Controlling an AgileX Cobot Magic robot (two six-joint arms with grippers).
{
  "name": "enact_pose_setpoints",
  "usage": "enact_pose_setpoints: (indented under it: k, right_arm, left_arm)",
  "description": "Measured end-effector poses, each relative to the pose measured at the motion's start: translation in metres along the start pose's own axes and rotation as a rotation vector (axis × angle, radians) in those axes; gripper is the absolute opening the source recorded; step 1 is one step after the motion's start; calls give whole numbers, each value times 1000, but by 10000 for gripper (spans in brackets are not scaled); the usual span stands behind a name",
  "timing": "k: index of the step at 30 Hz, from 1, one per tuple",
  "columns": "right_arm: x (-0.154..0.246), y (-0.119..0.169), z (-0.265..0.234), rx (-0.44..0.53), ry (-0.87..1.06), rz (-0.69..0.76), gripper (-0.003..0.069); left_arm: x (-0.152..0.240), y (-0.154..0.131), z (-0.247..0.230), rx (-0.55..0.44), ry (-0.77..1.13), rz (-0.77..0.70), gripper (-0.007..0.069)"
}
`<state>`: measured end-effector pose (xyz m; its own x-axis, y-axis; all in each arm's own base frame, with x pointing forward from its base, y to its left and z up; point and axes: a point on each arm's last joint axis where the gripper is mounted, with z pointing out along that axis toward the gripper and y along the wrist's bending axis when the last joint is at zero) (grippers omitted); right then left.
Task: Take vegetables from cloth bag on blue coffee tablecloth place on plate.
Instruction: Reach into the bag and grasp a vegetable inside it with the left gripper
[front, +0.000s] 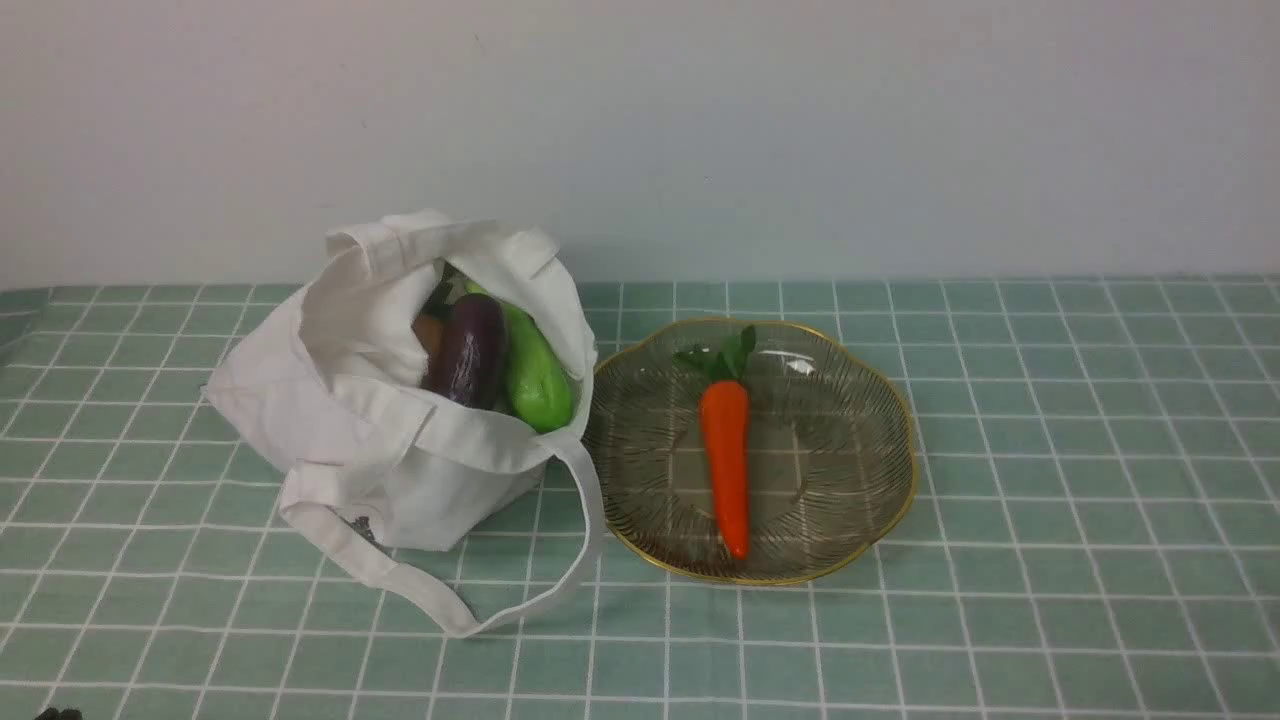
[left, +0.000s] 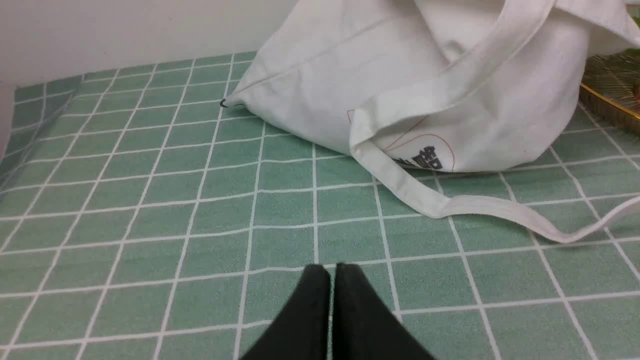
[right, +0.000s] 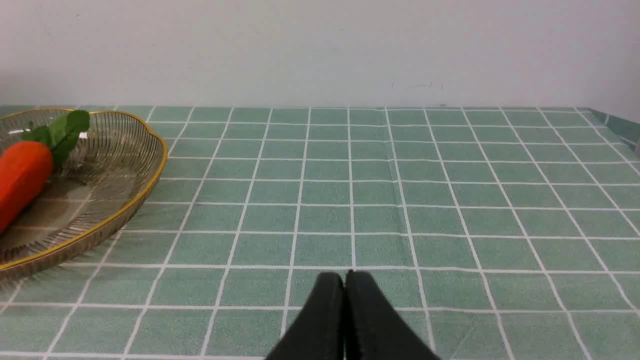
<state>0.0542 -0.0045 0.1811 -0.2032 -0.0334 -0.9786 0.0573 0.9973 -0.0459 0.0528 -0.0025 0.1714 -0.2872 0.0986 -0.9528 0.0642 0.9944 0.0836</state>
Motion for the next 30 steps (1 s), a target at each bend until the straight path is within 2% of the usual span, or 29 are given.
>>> enact_pose_setpoints:
  k: [25,28,29,30]
  right_arm:
    - [0,0,0,0,0,0,-10]
    - [0,0,0,0,0,0,-10]
    - [0,0,0,0,0,0,-10]
    - [0,0,0,0,0,0,-10]
  left_arm:
    - [0,1,0,-13,-1,33,-8]
    - [-5,0,0,7,-57,-76,-8]
    - [-11,-1,-1,26,-122,-202,-8]
    - [-14,-1,-1,37,-152,-263,-8]
